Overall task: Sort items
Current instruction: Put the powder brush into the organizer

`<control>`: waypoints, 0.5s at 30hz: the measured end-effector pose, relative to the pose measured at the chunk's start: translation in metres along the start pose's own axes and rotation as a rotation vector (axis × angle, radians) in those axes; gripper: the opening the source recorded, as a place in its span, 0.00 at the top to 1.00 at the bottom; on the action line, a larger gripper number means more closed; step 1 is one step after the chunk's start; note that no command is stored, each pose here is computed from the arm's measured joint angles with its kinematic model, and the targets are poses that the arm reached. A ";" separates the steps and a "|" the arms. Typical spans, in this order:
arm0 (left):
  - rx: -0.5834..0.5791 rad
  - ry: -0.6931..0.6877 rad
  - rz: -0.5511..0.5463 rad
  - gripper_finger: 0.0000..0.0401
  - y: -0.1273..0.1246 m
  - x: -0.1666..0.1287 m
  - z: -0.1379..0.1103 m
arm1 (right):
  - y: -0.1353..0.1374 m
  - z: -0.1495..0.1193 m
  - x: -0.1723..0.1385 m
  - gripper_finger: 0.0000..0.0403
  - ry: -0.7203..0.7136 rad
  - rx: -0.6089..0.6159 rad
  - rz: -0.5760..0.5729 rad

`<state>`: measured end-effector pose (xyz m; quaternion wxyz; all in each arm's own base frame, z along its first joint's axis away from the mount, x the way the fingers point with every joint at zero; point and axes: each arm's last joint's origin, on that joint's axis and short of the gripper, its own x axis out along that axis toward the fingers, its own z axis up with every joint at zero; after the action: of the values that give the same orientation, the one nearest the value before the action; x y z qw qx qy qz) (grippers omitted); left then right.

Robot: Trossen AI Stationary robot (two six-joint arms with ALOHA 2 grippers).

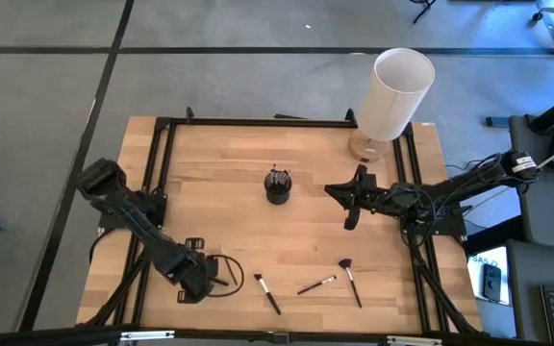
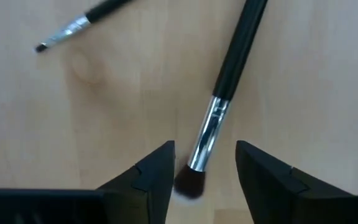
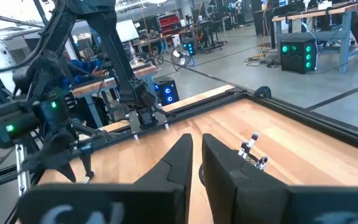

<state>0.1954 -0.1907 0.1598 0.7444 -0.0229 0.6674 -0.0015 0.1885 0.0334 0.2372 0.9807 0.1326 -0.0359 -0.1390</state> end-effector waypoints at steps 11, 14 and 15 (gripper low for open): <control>0.150 0.106 0.010 0.75 -0.006 0.021 0.001 | 0.000 -0.001 0.000 0.91 0.005 -0.010 -0.003; 0.227 0.106 0.085 0.82 -0.006 0.015 0.003 | 0.000 -0.001 0.000 0.91 0.004 -0.010 -0.007; 0.257 0.111 0.111 0.84 -0.005 0.012 0.004 | 0.000 -0.001 0.000 0.91 0.005 -0.011 -0.011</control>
<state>0.2011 -0.1960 0.1490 0.7019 0.1098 0.7022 -0.0469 0.1885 0.0331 0.2364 0.9807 0.1277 -0.0321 -0.1443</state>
